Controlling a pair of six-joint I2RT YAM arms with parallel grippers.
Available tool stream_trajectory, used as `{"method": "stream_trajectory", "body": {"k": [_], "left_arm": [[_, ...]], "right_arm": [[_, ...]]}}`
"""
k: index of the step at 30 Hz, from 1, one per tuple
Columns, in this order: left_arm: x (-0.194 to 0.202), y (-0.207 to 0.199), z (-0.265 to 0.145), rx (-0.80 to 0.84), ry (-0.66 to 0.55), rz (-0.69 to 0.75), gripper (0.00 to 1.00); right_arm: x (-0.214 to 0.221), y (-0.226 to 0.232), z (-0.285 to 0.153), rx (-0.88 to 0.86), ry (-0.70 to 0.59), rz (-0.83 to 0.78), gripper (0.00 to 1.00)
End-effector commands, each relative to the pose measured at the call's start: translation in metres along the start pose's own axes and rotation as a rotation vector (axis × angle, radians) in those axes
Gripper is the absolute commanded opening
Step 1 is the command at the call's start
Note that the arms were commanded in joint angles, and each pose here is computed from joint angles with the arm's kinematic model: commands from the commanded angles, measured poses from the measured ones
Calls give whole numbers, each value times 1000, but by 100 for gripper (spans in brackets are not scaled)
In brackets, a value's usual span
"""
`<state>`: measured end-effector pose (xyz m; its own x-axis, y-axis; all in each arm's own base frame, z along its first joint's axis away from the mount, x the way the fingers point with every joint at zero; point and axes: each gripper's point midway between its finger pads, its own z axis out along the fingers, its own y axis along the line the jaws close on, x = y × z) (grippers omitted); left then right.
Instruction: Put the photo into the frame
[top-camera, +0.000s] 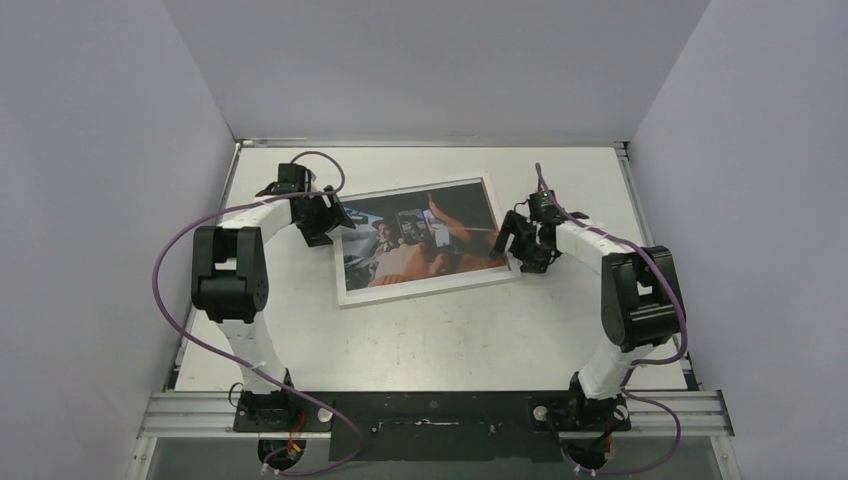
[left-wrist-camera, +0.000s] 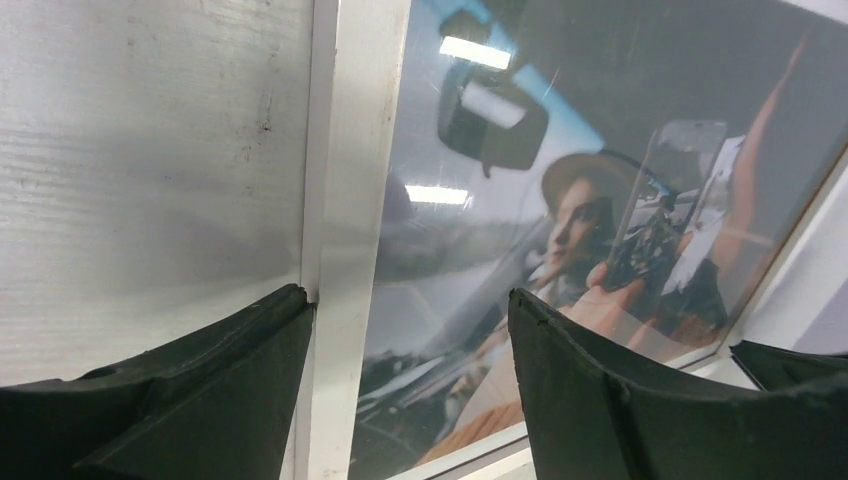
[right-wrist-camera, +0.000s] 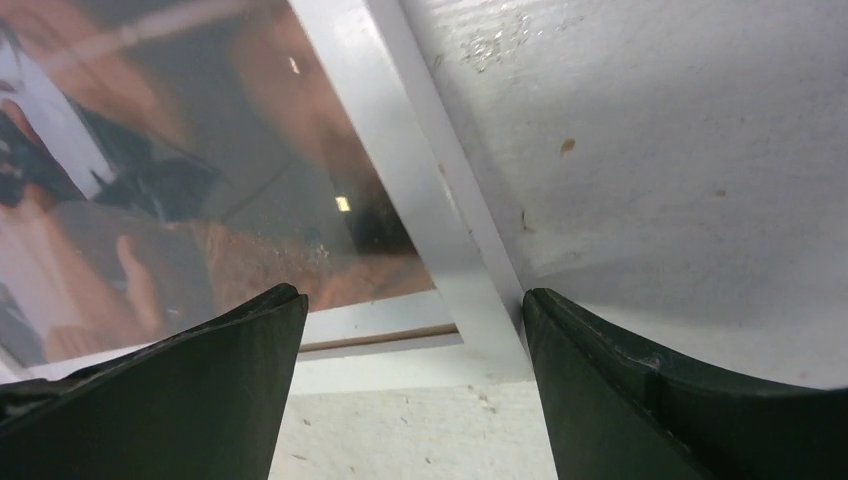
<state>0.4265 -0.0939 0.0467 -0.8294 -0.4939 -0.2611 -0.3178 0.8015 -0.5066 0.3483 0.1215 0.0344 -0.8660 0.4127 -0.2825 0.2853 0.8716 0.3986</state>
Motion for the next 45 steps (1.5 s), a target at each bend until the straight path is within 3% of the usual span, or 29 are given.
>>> {"method": "stream_trajectory", "body": {"k": [1,6,16,24,30,35,40,43,44,45], "left_arm": [[-4,5,-7,-90,2,95,71],[-6,2,-11,-79,10,139,74],[6,-6,-10,-24,44,138,73],[3,-13,-14,-4,36,140,73],[-5,-11,-22,-46,-2,142,73],[-16,-8,-55,-115,-99,169,74],[-11,-9,-107,-126,-211,181,75],[1,-10,-142,-118,-267,190,83],[6,-8,-152,-120,-281,189,94],[11,-8,-164,-119,-304,184,97]], "right_arm": [[-19,-13,-19,179,-36,-187,82],[-30,-2,-6,183,38,-314,83],[-5,3,18,232,139,-450,81],[-9,0,9,254,104,-425,58],[-11,7,1,216,74,-400,53],[-29,24,-24,187,-28,-370,66],[-57,26,-76,212,-259,-282,73],[-57,8,-103,256,-366,-196,72],[-55,1,-113,273,-399,-171,72],[-53,-6,-123,293,-425,-148,72]]}}
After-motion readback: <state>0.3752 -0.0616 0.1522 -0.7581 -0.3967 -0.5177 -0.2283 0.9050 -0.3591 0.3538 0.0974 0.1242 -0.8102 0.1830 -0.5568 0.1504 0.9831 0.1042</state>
